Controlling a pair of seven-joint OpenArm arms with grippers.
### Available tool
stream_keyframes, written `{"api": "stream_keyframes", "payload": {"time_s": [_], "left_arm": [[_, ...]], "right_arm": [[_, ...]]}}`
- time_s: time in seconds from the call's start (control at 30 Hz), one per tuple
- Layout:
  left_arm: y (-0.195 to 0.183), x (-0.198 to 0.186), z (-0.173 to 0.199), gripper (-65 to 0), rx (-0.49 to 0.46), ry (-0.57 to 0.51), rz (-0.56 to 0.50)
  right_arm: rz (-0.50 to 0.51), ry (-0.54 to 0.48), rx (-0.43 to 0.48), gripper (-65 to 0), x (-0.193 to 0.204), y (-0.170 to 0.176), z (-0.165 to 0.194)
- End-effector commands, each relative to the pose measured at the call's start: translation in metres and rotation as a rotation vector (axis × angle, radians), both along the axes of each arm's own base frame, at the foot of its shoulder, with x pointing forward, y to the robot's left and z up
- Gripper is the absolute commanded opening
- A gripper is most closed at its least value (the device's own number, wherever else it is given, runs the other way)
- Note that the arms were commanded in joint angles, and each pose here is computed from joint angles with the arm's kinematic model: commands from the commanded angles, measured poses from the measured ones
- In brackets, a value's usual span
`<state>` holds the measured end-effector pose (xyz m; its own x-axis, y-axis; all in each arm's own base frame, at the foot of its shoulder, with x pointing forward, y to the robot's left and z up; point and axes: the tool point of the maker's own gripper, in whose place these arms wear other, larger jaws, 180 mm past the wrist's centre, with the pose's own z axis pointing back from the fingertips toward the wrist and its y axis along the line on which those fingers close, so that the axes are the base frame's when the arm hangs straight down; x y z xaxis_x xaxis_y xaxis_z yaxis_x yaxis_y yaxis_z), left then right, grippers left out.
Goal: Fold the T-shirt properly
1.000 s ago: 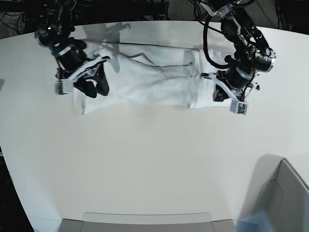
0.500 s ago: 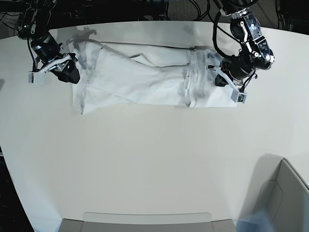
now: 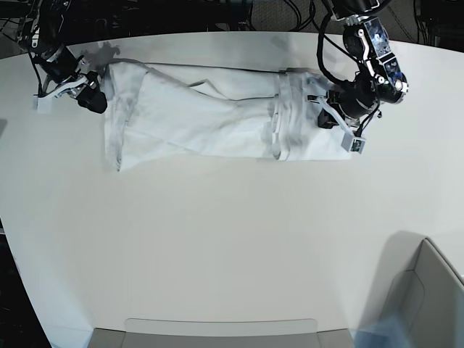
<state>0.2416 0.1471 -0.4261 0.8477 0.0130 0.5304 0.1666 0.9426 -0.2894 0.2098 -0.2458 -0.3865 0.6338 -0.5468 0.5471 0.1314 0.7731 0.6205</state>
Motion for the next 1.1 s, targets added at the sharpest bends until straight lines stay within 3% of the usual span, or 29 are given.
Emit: {"api": "stream_keyframes", "payload": {"time_s": [0.0, 0.13, 0.27, 0.5, 0.73, 0.93, 1.07], "left_arm": [[-0.003, -0.013, -0.009, -65.0, 0.016, 0.064, -0.025], [-0.003, -0.013, -0.009, -65.0, 0.015, 0.063, -0.025], [-0.001, -0.013, -0.009, -65.0, 0.017, 0.064, -0.020], [-0.003, -0.012, -0.008, -65.0, 0.015, 0.062, -0.024], [-0.001, -0.012, -0.008, -65.0, 0.016, 0.062, -0.018], [-0.004, -0.012, -0.008, -65.0, 0.012, 0.061, -0.024], [-0.004, -0.012, -0.008, -65.0, 0.014, 0.060, -0.024]], "right_arm": [[0.003, -0.053, 0.010, -40.0, 0.009, -0.003, 0.009], [-0.035, -0.047, 0.095, -40.0, 0.013, -0.007, -0.007], [-0.029, -0.014, 0.104, -40.0, 0.014, -0.008, -0.020], [0.109, 0.042, 0.090, -40.0, 0.022, 0.027, -0.035], [0.240, -0.020, 0.110, -40.0, 0.030, 0.083, -0.018], [0.387, -0.029, 0.020, -40.1, 0.035, 0.123, -0.018], [0.431, -0.048, -0.048, -41.2, 0.044, 0.140, -0.017]]}}
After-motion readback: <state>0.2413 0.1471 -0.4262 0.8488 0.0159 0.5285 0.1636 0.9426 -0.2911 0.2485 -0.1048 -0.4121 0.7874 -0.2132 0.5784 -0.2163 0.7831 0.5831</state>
